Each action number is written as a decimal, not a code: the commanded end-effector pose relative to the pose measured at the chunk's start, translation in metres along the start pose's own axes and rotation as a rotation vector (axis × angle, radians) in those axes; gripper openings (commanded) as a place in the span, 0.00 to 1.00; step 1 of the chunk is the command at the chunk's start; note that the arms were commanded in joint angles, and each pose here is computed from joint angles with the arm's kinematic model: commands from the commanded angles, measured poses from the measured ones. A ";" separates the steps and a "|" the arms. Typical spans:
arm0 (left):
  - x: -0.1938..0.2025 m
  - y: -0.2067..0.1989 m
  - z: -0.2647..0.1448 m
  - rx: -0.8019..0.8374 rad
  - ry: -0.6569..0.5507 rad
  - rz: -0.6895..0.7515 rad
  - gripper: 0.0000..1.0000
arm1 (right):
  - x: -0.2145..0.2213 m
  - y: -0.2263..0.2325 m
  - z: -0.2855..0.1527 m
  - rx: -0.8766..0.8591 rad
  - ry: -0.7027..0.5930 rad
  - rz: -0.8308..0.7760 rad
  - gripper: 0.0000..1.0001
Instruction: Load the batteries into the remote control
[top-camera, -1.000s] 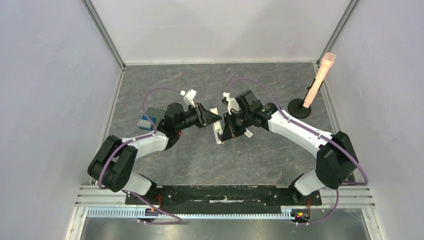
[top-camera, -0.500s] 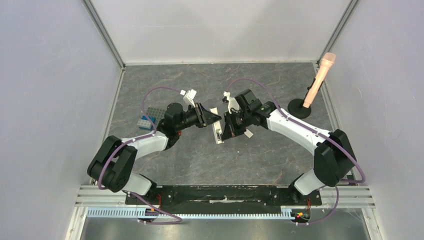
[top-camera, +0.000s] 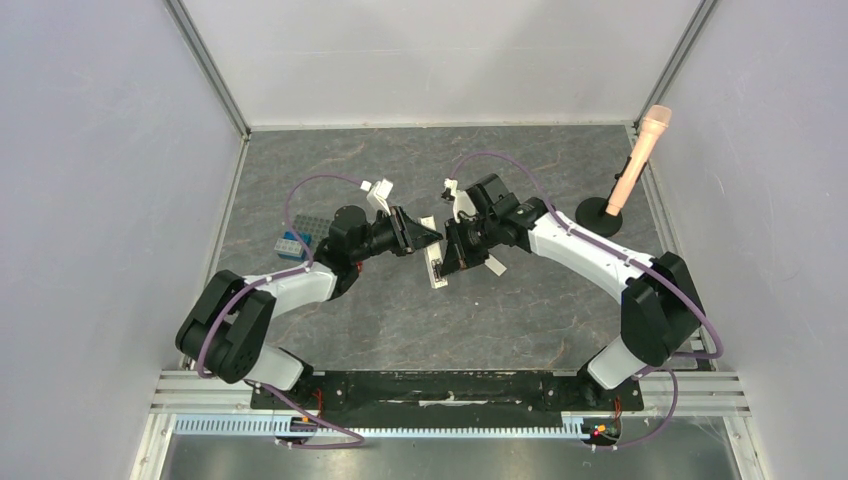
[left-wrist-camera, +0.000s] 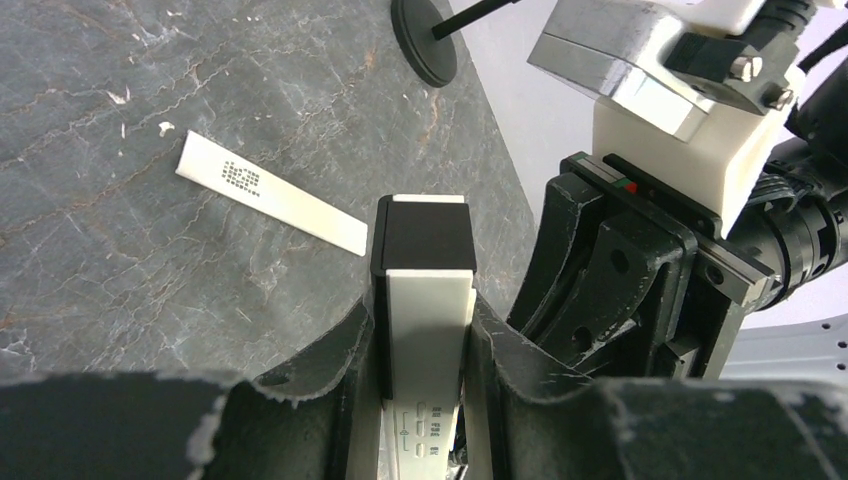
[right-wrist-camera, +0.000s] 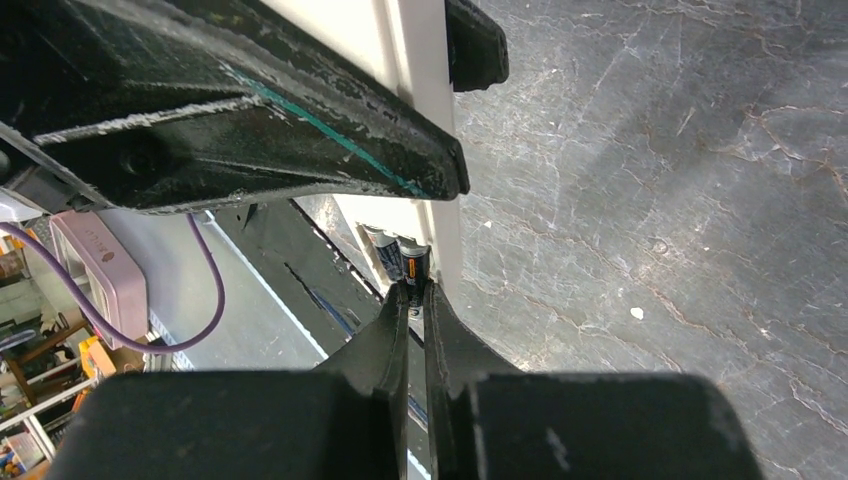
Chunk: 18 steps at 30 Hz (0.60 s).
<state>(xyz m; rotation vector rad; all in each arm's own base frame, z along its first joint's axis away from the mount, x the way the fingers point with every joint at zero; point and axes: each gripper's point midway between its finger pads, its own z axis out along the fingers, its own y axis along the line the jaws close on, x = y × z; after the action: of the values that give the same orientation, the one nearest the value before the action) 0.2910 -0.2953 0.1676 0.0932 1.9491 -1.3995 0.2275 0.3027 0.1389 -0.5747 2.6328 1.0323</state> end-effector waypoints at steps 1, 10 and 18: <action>-0.011 -0.028 0.002 0.092 -0.023 -0.066 0.02 | -0.027 -0.001 -0.002 0.039 -0.085 -0.017 0.06; -0.021 -0.033 0.005 0.029 -0.004 -0.131 0.02 | -0.041 0.005 -0.013 0.050 -0.156 -0.015 0.15; -0.027 -0.037 0.007 0.033 -0.019 -0.172 0.02 | -0.046 0.013 -0.025 0.022 -0.188 -0.005 0.25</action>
<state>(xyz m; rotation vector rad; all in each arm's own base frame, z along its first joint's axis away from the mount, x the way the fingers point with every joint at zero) 0.2988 -0.2957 0.1631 -0.0791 2.0625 -1.4071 0.2386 0.2989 0.1469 -0.4776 2.6205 0.9854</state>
